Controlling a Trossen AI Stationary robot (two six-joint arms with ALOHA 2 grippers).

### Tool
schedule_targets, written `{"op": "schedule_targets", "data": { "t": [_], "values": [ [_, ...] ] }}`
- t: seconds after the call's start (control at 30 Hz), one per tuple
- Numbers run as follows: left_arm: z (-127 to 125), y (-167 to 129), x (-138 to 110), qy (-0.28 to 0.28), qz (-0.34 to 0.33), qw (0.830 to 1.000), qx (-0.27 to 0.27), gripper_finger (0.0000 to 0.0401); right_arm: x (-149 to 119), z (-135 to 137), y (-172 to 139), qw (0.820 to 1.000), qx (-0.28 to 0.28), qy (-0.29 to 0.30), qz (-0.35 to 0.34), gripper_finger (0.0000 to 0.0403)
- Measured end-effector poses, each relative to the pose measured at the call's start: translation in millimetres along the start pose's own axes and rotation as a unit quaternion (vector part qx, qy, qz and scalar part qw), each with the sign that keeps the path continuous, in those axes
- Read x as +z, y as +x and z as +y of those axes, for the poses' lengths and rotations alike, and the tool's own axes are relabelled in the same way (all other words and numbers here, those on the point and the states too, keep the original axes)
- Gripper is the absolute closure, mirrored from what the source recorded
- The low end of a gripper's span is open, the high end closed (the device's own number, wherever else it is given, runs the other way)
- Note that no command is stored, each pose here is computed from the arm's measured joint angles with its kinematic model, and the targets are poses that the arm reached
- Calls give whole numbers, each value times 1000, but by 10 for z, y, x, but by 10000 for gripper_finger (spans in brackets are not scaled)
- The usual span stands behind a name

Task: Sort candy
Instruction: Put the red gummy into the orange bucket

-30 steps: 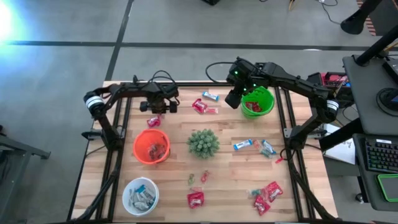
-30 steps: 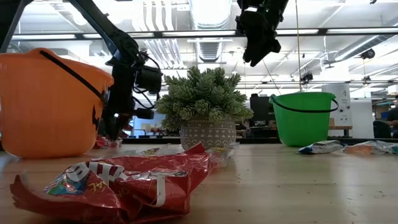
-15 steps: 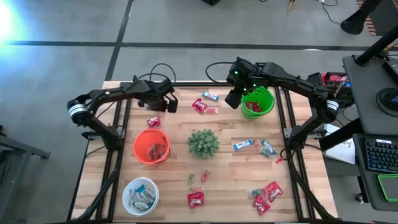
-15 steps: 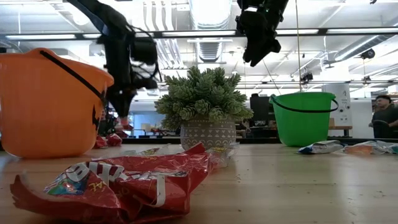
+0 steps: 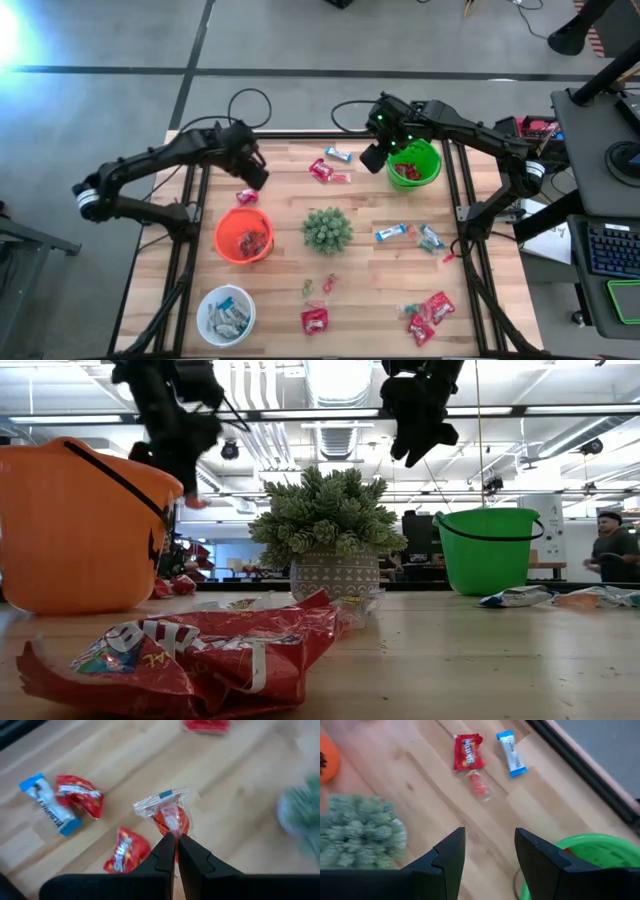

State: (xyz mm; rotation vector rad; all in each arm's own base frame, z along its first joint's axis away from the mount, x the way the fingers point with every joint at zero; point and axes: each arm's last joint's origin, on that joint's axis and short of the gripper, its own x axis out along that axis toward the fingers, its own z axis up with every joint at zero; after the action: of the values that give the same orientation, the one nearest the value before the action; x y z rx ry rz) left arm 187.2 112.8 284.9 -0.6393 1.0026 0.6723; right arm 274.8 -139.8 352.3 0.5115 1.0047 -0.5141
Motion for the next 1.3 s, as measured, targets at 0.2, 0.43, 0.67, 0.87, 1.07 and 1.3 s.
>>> {"op": "schedule_targets", "data": {
  "t": [0.2, 0.43, 0.67, 0.87, 1.07, 1.3],
  "values": [
    [20, -261, -210, 73, 23, 995, -58, 401, -8, 26, -1, 998, 25, 54, 8, 239],
    [23, -499, -447, 156, 32, 981, -108, 401, -82, 131, -49, 996, 34, 79, 23, 239],
    [5, -665, -637, 205, 39, 964, -164, 401, -257, 334, -312, 992, 61, 109, 14, 239],
    [-45, -730, -713, 225, 39, 952, -205, 401, -445, 514, -590, 987, 96, 129, -3, 239],
    [-163, -752, -797, 263, 61, 929, -252, 401, -595, 654, -752, 984, 107, 141, -17, 239],
    [-306, -771, -914, 311, 85, 906, -274, 401, -671, 786, -758, 984, 115, 136, -7, 239]
  ]
}}
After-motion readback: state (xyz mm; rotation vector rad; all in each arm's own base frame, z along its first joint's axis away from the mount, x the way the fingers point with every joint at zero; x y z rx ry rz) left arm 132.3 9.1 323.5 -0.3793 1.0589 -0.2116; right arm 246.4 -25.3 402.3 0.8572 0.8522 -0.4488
